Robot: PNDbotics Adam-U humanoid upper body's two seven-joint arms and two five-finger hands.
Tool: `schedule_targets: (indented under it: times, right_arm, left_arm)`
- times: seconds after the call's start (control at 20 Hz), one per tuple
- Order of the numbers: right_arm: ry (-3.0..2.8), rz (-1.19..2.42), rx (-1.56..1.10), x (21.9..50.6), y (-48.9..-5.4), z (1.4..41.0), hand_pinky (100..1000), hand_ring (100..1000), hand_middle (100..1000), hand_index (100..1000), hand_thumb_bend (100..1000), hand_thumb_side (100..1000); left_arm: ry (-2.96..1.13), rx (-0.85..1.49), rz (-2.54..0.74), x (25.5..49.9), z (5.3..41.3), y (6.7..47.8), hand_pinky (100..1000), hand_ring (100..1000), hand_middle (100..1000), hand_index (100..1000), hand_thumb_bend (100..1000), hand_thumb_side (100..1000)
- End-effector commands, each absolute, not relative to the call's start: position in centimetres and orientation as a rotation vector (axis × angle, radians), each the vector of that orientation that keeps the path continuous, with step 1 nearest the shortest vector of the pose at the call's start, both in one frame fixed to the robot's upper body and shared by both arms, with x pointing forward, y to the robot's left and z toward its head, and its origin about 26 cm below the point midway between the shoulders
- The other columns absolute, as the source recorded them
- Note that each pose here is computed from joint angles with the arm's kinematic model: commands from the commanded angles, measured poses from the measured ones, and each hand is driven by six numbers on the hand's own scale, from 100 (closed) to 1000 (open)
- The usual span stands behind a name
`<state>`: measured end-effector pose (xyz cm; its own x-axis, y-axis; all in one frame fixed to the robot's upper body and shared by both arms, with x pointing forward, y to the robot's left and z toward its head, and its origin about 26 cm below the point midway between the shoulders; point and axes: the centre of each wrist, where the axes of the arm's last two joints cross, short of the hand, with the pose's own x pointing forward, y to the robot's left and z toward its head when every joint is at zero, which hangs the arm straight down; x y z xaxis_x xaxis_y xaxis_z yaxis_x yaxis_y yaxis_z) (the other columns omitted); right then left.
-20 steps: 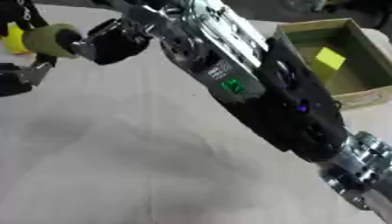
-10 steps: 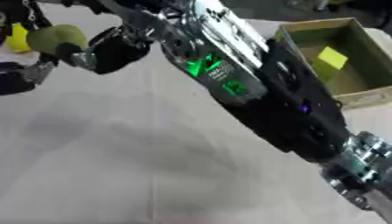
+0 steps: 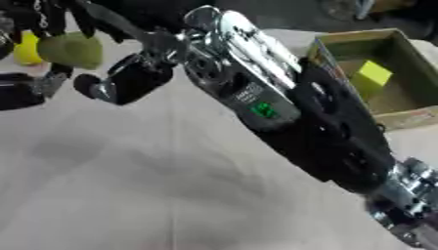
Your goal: Pick up the objects with one hand, pass them to the other hand, and then place them into the box on the other side of the table.
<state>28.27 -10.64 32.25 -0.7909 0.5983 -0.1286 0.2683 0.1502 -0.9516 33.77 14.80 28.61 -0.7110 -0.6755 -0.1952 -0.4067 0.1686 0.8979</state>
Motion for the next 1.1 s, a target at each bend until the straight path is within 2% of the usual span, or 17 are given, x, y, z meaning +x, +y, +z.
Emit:
schedule_targets:
  times: [0.05, 1.1]
  right_arm:
    - [-2.162, 1.673, -0.876, 27.9, -11.0, 32.8, 100, 403, 494, 701, 401, 204]
    - [-2.197, 1.589, -0.957, 28.1, -11.1, 32.4, 100, 395, 491, 698, 388, 190]
  left_arm:
    - [-2.252, 1.064, -1.551, 33.0, 29.9, 14.6, 395, 519, 531, 582, 100, 100]
    - [-2.284, 1.015, -1.545, 31.4, 30.4, 14.3, 383, 519, 529, 580, 100, 100]
